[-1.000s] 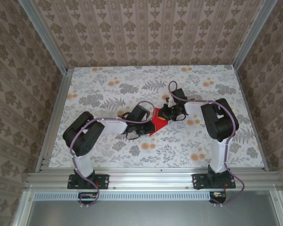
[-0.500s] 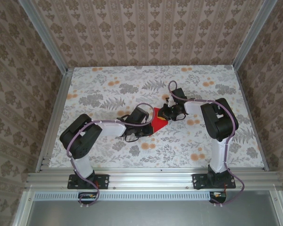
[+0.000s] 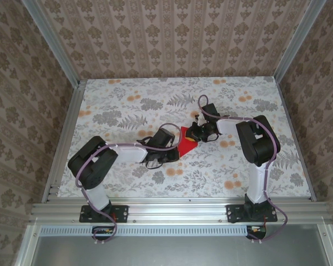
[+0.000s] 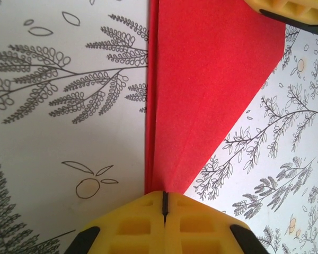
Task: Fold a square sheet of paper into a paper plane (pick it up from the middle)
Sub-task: Fourth fold the wing at the center of the table.
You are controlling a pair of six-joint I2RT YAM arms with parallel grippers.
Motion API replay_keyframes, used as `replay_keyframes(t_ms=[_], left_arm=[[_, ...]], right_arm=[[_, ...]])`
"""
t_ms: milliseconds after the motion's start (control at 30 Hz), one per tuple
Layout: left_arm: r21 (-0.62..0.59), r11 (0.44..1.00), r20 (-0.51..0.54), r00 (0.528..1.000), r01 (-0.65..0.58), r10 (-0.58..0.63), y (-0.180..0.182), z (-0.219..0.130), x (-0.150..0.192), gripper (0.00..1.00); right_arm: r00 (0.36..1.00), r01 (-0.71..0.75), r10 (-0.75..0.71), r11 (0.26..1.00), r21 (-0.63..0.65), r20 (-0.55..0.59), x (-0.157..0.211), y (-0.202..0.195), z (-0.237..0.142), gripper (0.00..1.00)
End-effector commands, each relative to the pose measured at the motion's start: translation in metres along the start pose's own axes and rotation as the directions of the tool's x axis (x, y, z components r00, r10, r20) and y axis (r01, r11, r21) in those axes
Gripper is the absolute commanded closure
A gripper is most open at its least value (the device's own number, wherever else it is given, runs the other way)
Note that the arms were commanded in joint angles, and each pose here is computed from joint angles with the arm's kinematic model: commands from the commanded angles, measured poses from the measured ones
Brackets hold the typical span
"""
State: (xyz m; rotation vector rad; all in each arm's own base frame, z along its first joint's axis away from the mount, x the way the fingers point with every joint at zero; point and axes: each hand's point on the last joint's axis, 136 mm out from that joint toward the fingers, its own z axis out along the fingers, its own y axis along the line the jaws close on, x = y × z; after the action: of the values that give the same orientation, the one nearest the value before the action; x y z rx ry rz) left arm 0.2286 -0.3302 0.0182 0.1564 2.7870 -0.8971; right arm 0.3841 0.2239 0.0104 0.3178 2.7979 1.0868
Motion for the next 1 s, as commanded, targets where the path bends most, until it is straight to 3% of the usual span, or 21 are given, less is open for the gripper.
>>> replay_keyframes(t_ms=[0, 433, 633, 867, 967], left_arm=[[-0.228, 0.974, -0.259, 0.963, 0.01, -0.071, 0.063, -0.008, 0.08, 0.93], [-0.281, 0.957, -0.277, 0.961, -0.069, -0.012, 0.065, -0.024, 0.081, 0.94], [-0.219, 0.974, -0.167, 0.986, -0.054, 0.018, 0.036, -0.041, 0.047, 0.9], [-0.118, 0.992, -0.001, 0.999, 0.035, -0.035, 0.015, -0.063, 0.003, 0.7], [-0.077, 0.996, 0.038, 0.998, 0.054, -0.051, 0.01, -0.067, -0.013, 0.58]], right_arm=[[0.994, -0.098, 0.109, 0.962, 0.254, -0.028, 0.021, -0.079, 0.018, 0.88], [0.994, -0.098, 0.109, 0.961, 0.259, -0.03, 0.022, -0.08, 0.017, 0.87], [0.997, -0.068, 0.072, 0.987, 0.148, -0.021, 0.01, -0.038, 0.004, 0.85], [0.992, 0.056, -0.055, 0.998, -0.008, 0.111, -0.005, 0.044, -0.063, 0.65], [0.984, 0.061, -0.061, 0.998, 0.007, 0.17, -0.003, 0.046, -0.08, 0.57]])
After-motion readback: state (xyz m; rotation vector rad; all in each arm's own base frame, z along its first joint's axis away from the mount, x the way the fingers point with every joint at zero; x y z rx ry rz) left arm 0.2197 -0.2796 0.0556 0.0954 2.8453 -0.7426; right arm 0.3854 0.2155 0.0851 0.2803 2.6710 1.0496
